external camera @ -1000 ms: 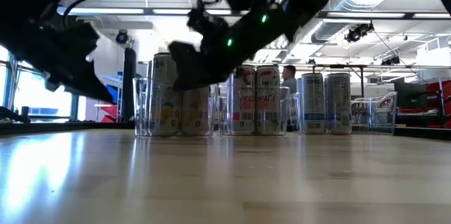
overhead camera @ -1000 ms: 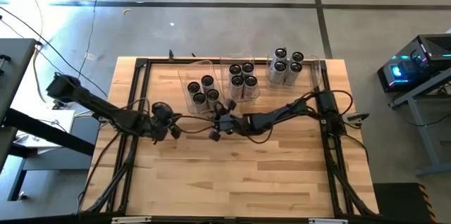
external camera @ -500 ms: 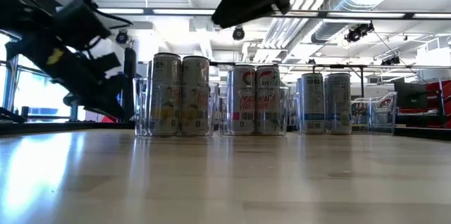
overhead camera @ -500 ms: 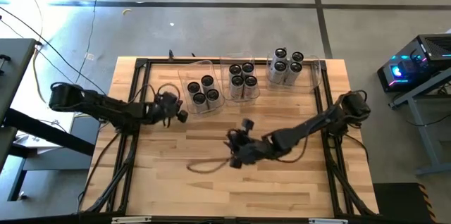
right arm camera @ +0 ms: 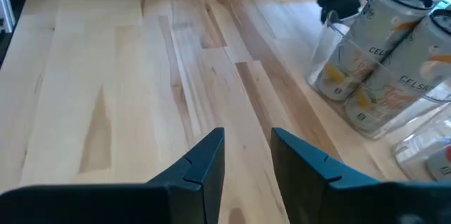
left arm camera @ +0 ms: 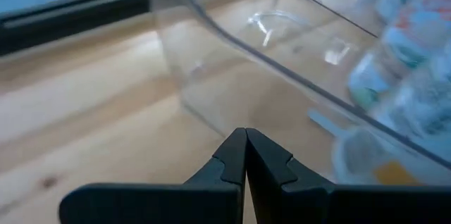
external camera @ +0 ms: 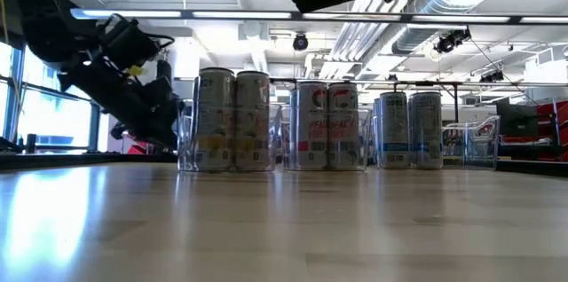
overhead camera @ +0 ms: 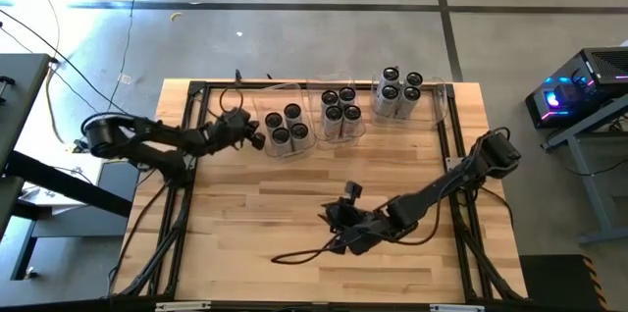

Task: Sort soda cans
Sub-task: Adjust all the transparent bins to the top of the table

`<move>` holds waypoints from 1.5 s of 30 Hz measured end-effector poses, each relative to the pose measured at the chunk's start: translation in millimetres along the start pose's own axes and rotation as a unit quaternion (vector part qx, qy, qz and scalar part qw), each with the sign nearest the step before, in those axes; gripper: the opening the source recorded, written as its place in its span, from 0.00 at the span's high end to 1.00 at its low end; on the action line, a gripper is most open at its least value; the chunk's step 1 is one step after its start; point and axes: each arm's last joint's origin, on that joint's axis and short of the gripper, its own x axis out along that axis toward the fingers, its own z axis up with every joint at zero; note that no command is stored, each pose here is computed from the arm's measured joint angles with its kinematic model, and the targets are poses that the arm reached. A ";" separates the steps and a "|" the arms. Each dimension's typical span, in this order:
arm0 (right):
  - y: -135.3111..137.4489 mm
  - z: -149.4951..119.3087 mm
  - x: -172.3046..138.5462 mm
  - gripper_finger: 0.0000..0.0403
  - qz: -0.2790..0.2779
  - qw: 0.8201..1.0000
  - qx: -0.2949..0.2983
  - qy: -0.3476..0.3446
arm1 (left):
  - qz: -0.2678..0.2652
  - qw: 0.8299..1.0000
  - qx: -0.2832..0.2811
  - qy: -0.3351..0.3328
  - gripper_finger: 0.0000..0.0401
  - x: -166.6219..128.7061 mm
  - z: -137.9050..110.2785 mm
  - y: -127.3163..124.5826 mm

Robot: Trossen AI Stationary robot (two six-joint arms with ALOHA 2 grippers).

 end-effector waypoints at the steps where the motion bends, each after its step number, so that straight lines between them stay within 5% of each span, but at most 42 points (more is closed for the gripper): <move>1: 0.0 -0.1 0.1 0.73 0.000 1.000 0.002 0.000 | 0.004 1.000 0.002 0.001 1.00 3.5 2.4 1.2; 17: -3.5 -5.1 1.7 0.73 -0.020 0.999 0.042 0.018 | 0.041 0.997 0.063 -0.002 1.00 49.0 45.1 10.1; 23: -13.9 -14.4 36.3 0.73 -0.019 0.996 0.061 0.060 | 0.059 0.993 0.091 -0.043 1.00 35.5 66.6 21.2; 30: -25.8 -45.3 106.1 0.73 -0.073 0.987 0.130 0.067 | 0.057 0.980 0.183 -0.058 1.00 -16.1 87.7 22.9; 36: -48.4 -53.6 142.7 0.73 -0.141 0.976 0.164 0.026 | -0.030 0.977 0.204 -0.051 1.00 -54.1 74.5 6.3; 45: -84.6 -43.0 169.7 0.73 -0.177 0.966 0.189 -0.023 | -0.109 0.979 0.167 -0.033 1.00 -66.4 28.6 -19.9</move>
